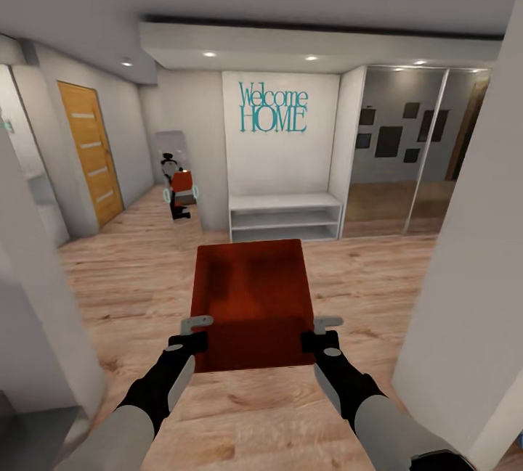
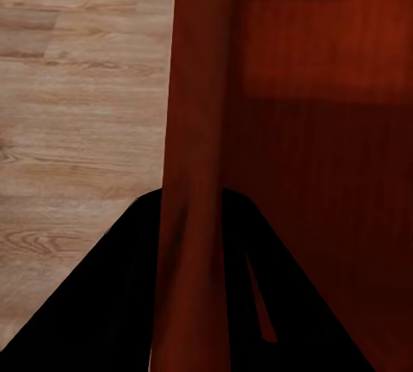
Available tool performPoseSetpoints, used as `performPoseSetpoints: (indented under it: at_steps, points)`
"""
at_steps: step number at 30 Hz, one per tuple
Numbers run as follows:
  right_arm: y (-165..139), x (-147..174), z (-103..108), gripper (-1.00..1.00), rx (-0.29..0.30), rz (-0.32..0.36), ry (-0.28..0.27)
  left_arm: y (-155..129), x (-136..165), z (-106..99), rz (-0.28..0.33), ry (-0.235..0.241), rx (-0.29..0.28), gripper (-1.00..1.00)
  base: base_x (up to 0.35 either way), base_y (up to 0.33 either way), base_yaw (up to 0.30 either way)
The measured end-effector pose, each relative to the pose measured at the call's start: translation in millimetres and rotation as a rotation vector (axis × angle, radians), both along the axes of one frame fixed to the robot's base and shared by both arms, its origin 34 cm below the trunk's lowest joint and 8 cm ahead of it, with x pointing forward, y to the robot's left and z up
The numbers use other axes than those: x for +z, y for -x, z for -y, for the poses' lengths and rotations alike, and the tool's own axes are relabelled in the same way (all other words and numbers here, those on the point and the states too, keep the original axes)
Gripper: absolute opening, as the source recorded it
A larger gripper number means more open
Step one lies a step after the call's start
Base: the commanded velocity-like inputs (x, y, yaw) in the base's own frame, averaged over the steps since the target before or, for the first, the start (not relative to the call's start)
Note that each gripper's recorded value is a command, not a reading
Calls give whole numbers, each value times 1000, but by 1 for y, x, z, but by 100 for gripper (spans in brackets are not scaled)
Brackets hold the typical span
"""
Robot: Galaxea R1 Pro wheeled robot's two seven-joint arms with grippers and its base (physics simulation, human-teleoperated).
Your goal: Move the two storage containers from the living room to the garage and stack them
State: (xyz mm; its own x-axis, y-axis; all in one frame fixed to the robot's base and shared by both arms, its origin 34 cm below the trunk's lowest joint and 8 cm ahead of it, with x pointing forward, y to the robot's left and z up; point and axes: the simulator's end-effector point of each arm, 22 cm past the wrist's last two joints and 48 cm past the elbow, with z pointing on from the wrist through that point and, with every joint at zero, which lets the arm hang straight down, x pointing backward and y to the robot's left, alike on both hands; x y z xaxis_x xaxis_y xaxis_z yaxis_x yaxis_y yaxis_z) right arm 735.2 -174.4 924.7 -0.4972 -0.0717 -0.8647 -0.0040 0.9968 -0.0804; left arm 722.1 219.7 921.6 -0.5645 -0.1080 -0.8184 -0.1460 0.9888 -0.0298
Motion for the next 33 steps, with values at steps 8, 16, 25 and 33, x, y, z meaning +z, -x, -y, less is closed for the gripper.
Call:
performPoseSetpoints:
  at_steps: [8, 16, 25, 33]
  points:
    - [0, 0, 0, -100, -2, -1, -1, 0, 0, 0, 0, 0, 1, -100, 322, 0, 0]
    - [0, 0, 0, -100, -2, -1, -1, 0, 0, 0, 0, -1, 1, -100, 322, 0, 72]
    - [0, 0, 0, -100, -1, 0, 0, 0, 0, 0, 0, 0, 1, -100, 321, 0, 261]
    - [0, 0, 0, -100, -1, 0, -1, 0, 0, 0, 0, 0, 1, -100, 322, 0, 277]
